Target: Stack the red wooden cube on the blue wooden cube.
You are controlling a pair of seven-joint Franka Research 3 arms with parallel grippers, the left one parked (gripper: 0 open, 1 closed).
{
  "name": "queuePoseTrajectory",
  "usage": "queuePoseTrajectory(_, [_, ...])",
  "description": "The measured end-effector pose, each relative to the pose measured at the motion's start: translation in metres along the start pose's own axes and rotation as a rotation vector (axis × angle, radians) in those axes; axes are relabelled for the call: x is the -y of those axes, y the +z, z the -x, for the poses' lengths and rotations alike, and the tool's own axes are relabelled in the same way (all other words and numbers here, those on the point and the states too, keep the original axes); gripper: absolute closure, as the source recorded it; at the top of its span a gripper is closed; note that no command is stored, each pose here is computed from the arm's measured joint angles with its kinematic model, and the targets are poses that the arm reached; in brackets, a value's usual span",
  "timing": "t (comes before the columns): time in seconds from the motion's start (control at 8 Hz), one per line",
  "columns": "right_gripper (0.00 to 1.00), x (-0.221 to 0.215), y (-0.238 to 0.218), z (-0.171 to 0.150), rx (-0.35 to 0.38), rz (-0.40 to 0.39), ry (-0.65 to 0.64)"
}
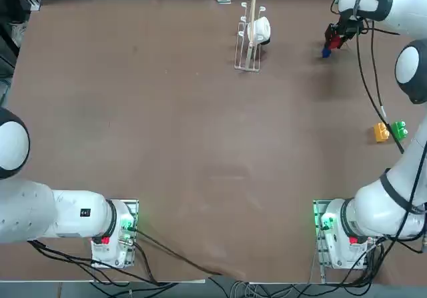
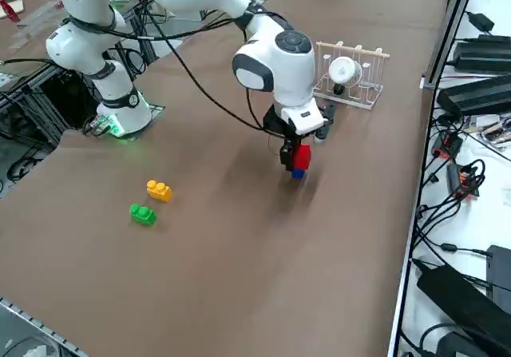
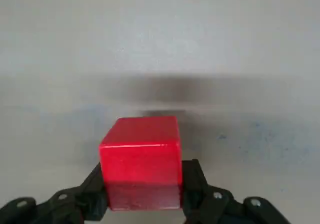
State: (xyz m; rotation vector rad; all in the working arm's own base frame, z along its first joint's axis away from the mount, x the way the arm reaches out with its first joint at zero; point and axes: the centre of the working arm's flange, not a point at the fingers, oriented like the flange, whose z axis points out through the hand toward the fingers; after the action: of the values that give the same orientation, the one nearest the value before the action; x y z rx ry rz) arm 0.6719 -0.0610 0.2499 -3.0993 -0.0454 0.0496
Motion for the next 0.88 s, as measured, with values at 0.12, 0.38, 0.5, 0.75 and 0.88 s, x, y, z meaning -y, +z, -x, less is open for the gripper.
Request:
queuePoseTrajectory(0.12, [0.3, 0.0002, 0.0, 0.0, 0.0, 0.0, 0.0])
queuePoseTrajectory(0.38, [0.3, 0.0008, 0.0001, 0.0001, 0.002, -0.001, -0.001])
queuePoseTrajectory(0.5, [0.3, 0.0009, 0.0001, 0.0001, 0.002, -0.001, -0.001])
queuePoseTrajectory(0.75, [0.29, 0.001, 0.0002, 0.0002, 0.002, -0.001, -0.001])
queuePoseTrajectory(0.88, [0.26, 0.0012, 0.0008, 0.0004, 0.003, -0.002, -0.001])
